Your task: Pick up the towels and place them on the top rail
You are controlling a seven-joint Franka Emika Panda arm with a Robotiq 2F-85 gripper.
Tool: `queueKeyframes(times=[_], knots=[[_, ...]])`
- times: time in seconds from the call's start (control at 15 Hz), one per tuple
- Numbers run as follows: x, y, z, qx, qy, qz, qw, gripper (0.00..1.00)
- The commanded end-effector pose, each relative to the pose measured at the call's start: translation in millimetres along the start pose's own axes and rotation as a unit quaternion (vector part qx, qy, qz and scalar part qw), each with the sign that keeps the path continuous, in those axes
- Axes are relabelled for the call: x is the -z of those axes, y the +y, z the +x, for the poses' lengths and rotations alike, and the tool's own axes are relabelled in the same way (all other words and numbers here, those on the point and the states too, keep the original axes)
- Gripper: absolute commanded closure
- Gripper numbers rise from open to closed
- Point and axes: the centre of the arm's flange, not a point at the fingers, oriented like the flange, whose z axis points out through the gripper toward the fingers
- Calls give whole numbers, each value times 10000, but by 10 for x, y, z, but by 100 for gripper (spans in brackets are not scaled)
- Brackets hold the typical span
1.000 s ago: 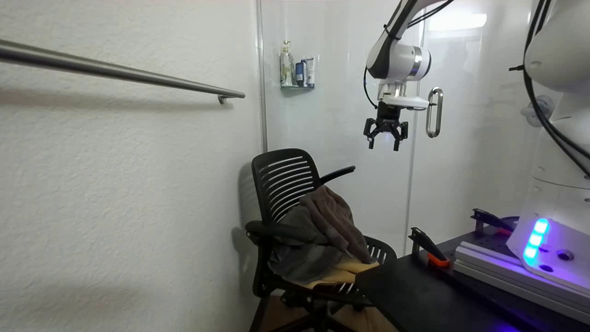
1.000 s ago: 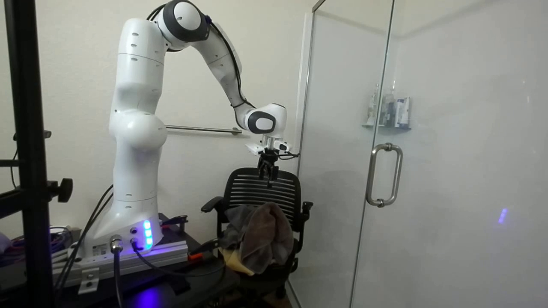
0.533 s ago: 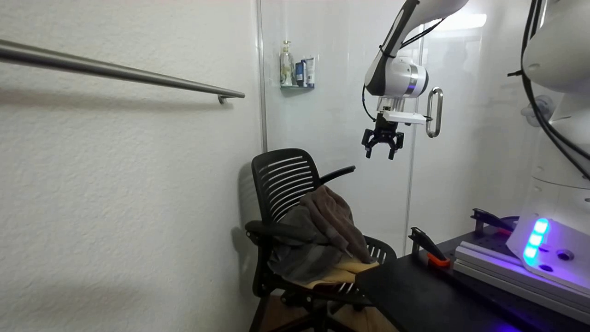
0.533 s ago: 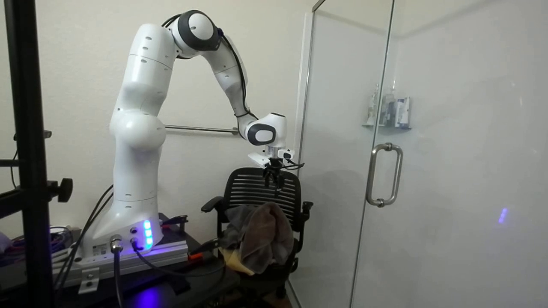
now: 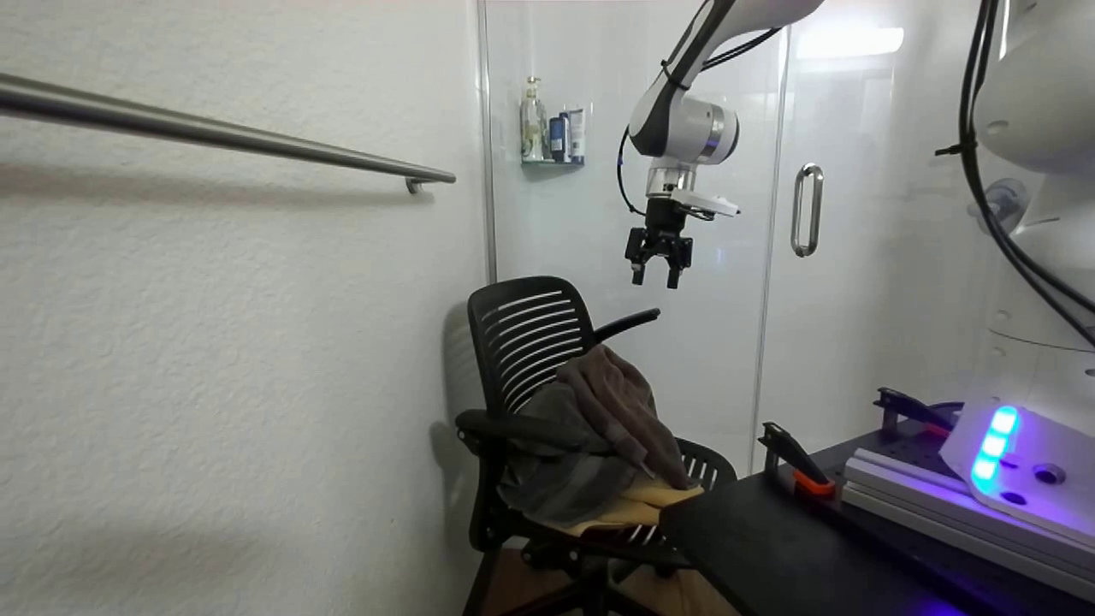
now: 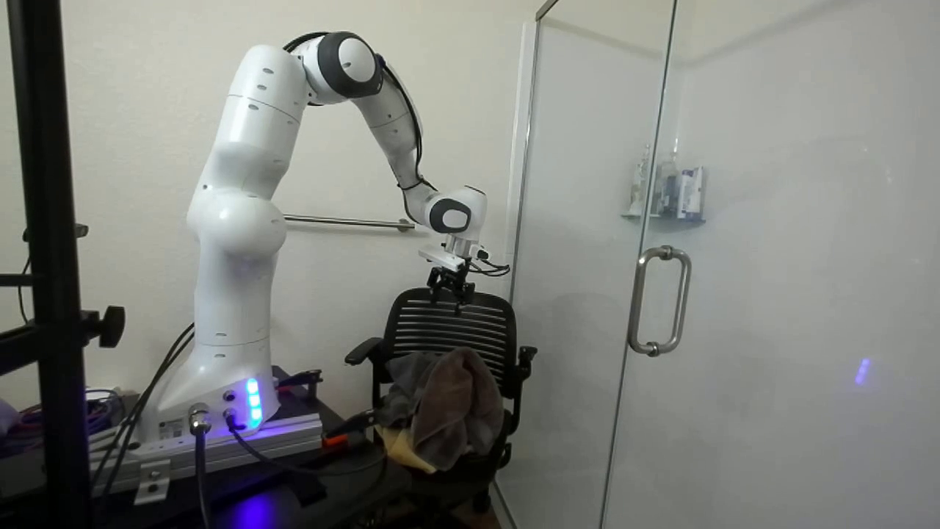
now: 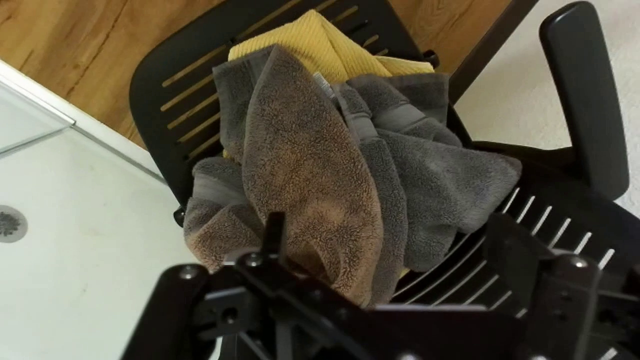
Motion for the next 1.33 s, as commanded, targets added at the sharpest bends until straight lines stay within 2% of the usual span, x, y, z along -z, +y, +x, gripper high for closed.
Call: queueKeyframes(times=[0.0, 0.07, 0.13, 0.33, 0.53, 0.67, 0.87, 1.0, 1.13, 1.27], knots=[[-9, -3, 4, -2, 2, -2, 10000, 0], [-4, 3, 3, -7, 6, -3, 10000, 0], [-40, 151, -24, -273, 65, -16, 9996, 0], [-434, 539, 124, -494, 249, -29, 9985, 0], [-670, 737, 229, -427, 430, 56, 9981, 0], [-740, 744, 354, -199, 435, -6, 9989, 0], [-724, 520, 615, 357, 258, -442, 9981, 0], [-694, 275, 766, 805, 202, -724, 9939, 0], [-686, -13, 862, 1226, 175, -787, 9892, 0], [-623, -194, 823, 1376, 211, -613, 9884, 0]])
